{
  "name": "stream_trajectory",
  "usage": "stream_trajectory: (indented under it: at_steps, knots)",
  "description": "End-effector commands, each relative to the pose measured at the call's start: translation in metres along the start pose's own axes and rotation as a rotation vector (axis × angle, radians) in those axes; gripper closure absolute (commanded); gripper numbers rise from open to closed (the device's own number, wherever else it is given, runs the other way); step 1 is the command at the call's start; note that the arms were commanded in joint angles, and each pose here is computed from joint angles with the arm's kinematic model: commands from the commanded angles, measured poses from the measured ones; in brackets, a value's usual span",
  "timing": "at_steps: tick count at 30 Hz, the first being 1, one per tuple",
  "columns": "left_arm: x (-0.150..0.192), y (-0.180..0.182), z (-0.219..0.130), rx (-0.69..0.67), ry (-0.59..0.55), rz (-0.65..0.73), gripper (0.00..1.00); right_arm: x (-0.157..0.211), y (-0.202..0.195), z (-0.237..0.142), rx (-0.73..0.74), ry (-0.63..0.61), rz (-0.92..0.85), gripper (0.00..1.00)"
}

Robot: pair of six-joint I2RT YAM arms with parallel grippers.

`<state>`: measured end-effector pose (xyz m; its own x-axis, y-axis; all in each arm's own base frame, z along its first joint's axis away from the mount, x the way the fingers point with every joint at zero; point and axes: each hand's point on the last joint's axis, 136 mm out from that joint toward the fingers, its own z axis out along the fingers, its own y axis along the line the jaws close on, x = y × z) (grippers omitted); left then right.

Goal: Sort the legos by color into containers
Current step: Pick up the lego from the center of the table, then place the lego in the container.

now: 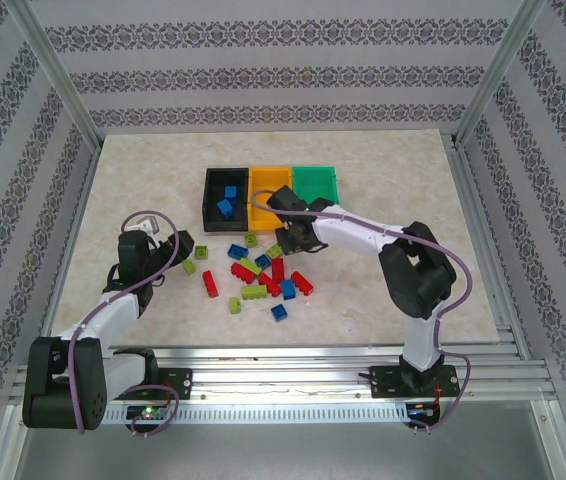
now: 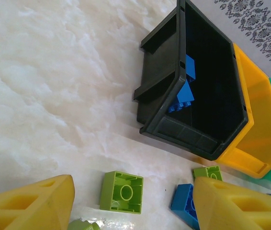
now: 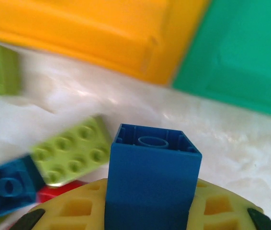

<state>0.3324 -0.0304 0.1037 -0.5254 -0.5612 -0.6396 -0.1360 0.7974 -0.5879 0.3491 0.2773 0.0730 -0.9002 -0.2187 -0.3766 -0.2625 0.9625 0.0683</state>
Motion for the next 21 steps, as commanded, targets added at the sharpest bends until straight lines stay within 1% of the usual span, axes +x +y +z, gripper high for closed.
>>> stream_trajectory:
  at_steps: [1, 4, 6, 9, 10, 11, 12, 13, 15, 17, 21]
  knots:
    - [-0.009, -0.001, -0.001, 0.003, -0.023, 0.010, 0.33, -0.041, 0.039, -0.039, -0.130, -0.108, -0.039, 0.79]
    - [-0.007, -0.001, 0.002, 0.010, -0.016, 0.004, 0.33, -0.076, 0.071, -0.047, -0.220, -0.152, -0.049, 0.78]
    - [-0.005, 0.000, 0.004, 0.014, -0.009, -0.005, 0.33, -0.099, 0.086, -0.046, -0.235, -0.195, -0.060, 0.78]
    - [-0.003, 0.001, 0.009, 0.012, 0.005, 0.000, 0.33, -0.132, 0.101, -0.034, -0.249, -0.230, -0.059, 0.77]
    - [-0.002, 0.003, 0.010, 0.005, 0.009, 0.005, 0.33, -0.145, 0.105, -0.034, -0.254, -0.247, -0.057, 0.73]
    - [-0.002, 0.003, 0.011, 0.004, 0.015, 0.010, 0.27, -0.152, 0.107, -0.031, -0.253, -0.256, -0.057, 0.66]
    - [-0.002, 0.003, 0.011, 0.002, 0.020, 0.014, 0.26, -0.160, 0.108, -0.028, -0.247, -0.266, -0.054, 0.57]
    - [-0.001, 0.003, 0.011, 0.001, 0.023, 0.016, 0.25, -0.167, 0.108, -0.027, -0.241, -0.273, -0.050, 0.52]
    - [-0.001, 0.004, 0.012, -0.003, 0.024, 0.019, 0.24, -0.172, 0.108, -0.027, -0.240, -0.273, -0.050, 0.48]
    - [-0.002, 0.004, 0.011, -0.006, 0.022, 0.018, 0.24, -0.171, 0.111, -0.032, -0.251, -0.275, -0.056, 0.47]
    - [-0.003, 0.003, 0.011, 0.001, 0.021, 0.013, 0.24, -0.152, 0.114, -0.044, -0.254, -0.265, -0.090, 0.47]
